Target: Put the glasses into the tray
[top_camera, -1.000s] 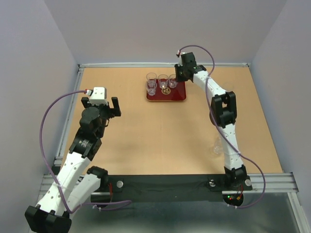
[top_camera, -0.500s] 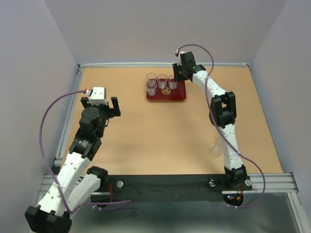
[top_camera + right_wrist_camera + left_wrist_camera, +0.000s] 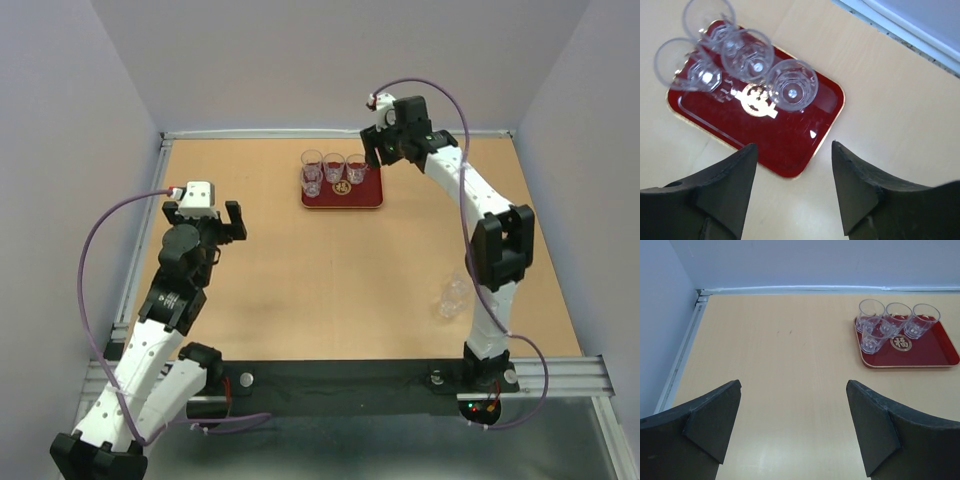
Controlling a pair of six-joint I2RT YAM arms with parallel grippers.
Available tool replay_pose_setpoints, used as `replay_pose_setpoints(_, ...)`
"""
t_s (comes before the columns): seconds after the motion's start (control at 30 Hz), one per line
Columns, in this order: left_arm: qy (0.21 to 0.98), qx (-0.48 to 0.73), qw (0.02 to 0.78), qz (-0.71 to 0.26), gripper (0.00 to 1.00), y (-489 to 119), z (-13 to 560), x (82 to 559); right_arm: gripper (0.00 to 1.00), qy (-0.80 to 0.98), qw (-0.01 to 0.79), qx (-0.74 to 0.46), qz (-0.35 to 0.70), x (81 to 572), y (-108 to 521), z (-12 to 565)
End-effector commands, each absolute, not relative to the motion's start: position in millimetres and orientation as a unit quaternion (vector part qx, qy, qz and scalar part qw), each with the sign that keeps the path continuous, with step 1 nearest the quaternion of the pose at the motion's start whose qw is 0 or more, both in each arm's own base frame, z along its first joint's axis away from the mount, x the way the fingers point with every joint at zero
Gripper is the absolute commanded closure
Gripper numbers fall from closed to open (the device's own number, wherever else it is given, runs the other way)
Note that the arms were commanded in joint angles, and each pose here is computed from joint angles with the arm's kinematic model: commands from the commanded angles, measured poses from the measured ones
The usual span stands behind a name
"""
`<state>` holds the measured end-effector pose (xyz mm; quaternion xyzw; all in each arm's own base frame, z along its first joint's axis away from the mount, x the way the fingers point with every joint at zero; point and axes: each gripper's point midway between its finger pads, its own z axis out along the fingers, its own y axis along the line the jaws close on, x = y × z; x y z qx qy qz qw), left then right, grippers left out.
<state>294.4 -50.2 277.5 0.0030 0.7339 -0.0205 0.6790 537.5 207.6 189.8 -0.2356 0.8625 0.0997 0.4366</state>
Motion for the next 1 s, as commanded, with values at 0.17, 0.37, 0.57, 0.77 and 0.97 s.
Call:
replay_pose_setpoints(0.17, 0.706, 0.002, 0.707, -0.037, 0.02, -51.5, 297.1, 290.9, 0.3, 0.843, 0.438, -0.288, 0.119, 476.4, 147.3, 208.3)
replay_pose_setpoints(0.37, 0.702, 0.005, 0.711, -0.045, 0.02, -53.4, 300.5, 288.1, 0.3, 0.873, 0.429, -0.198, 0.119, 458.3, 63.5, 197.4)
replay_pose_setpoints(0.57, 0.699, 0.007, 0.713, -0.05, 0.02, -55.1, 302.6, 286.8, 0.3, 0.897, 0.43, -0.059, 0.079, 466.2, -37.7, 178.0)
replay_pose_setpoints(0.77, 0.697, 0.006, 0.715, -0.049, 0.02, -54.2, 303.8, 286.1, 0.34, 0.897, 0.433, 0.077, 0.04, 484.4, -103.1, 165.6)
replay_pose_setpoints(0.97, 0.697, 0.006, 0.715, -0.048, 0.02, -53.8, 303.8, 286.1, 0.46, 0.899, 0.423, 0.101, 0.049, 510.1, -118.0, 146.2)
